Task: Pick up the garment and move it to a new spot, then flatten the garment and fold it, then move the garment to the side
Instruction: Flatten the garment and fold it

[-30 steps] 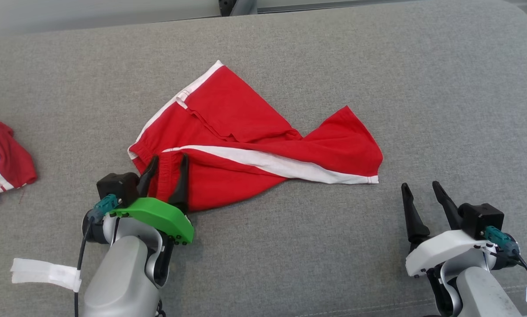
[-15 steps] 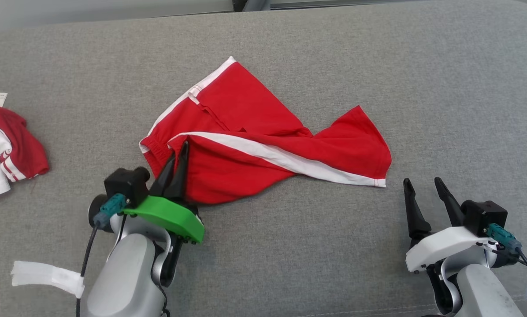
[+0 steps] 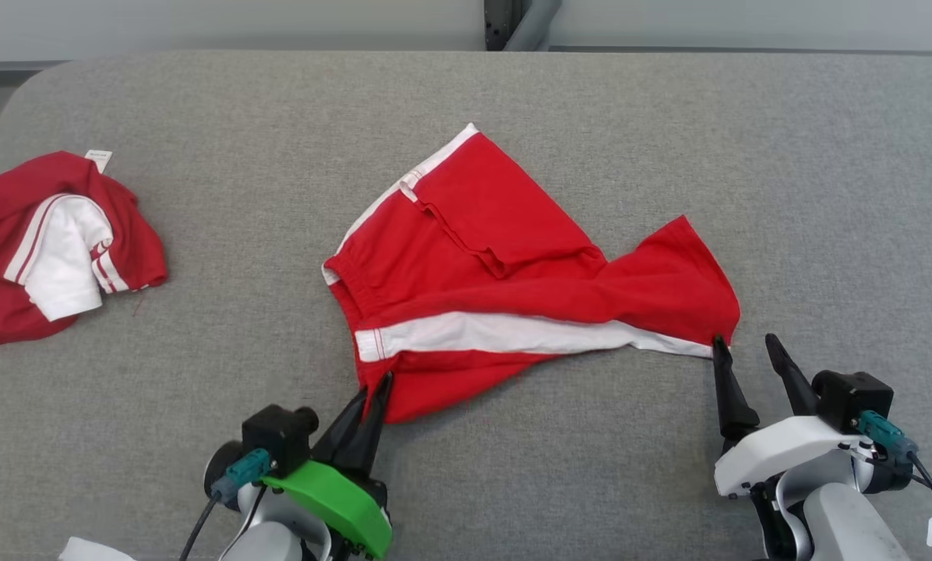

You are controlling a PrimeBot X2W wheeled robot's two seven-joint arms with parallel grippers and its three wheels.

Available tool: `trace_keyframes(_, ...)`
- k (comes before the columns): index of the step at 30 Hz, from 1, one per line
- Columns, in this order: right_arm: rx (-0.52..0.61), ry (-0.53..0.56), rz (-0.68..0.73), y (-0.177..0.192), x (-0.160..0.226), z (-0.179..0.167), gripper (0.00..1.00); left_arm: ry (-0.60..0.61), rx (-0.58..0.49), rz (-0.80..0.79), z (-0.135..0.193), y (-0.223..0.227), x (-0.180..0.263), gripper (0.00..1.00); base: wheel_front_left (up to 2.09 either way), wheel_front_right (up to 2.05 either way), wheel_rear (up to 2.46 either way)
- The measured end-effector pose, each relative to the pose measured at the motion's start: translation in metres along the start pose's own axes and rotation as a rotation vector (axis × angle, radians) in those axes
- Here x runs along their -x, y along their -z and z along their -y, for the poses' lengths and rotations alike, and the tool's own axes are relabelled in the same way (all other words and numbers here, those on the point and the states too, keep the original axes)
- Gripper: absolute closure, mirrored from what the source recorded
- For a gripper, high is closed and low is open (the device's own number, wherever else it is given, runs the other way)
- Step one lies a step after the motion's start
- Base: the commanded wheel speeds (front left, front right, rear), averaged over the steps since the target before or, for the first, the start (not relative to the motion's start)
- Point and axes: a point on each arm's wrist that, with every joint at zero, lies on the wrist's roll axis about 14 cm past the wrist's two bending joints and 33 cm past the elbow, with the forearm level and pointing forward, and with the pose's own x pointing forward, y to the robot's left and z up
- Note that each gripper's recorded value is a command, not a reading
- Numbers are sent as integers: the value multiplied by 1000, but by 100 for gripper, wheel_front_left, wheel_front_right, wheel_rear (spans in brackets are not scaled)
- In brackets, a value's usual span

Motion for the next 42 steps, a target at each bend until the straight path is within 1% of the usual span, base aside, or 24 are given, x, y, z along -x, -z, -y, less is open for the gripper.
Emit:
trace_keyframes(4,-1,-24,12,-4,0,-10,0,-8,25,-74,-3,23,21,97,0,0,0)
trace_keyframes(5,-1,-25,15,-6,0,-11,0,-14,33,-87,-4,27,23,94,0,0,0)
trace_keyframes(6,1,-24,18,-7,1,-10,0,-18,31,-106,-6,32,25,88,0,0,0)
trace_keyframes(7,5,-15,21,-8,3,-6,0,-37,41,-134,-11,41,29,75,0,0,0)
trace_keyframes(8,9,-9,21,-8,4,-3,0,-50,41,-145,-15,44,29,67,0,0,0)
trace_keyframes(9,11,-2,20,-8,6,0,0,-72,43,-152,-21,46,30,54,0,0,0)
trace_keyframes(10,13,4,19,-8,8,2,0,-94,38,-158,-28,48,31,2,0,0,0)
trace_keyframes(12,15,15,19,-8,11,7,0,-136,28,-164,-41,49,32,0,0,0,0)
trace_keyframes(15,20,25,23,-10,14,11,0,-165,16,-160,-46,50,31,0,0,0,0)
trace_keyframes(21,18,-26,2,-3,13,-3,0,-213,12,-115,-52,41,29,0,0,0,0)
trace_keyframes(25,18,-66,-17,3,10,-14,0,-252,-4,-51,-61,23,29,0,0,0,0)
trace_keyframes(28,17,-85,-38,9,9,-20,0,-281,-12,-45,-66,24,35,0,0,0,0)
trace_keyframes(36,11,-124,-77,21,12,-32,0,-288,-13,-26,-63,21,38,0,0,0,0)
trace_keyframes(42,8,-131,-87,24,19,-34,0,-279,-9,-22,-56,22,44,0,0,0,0)
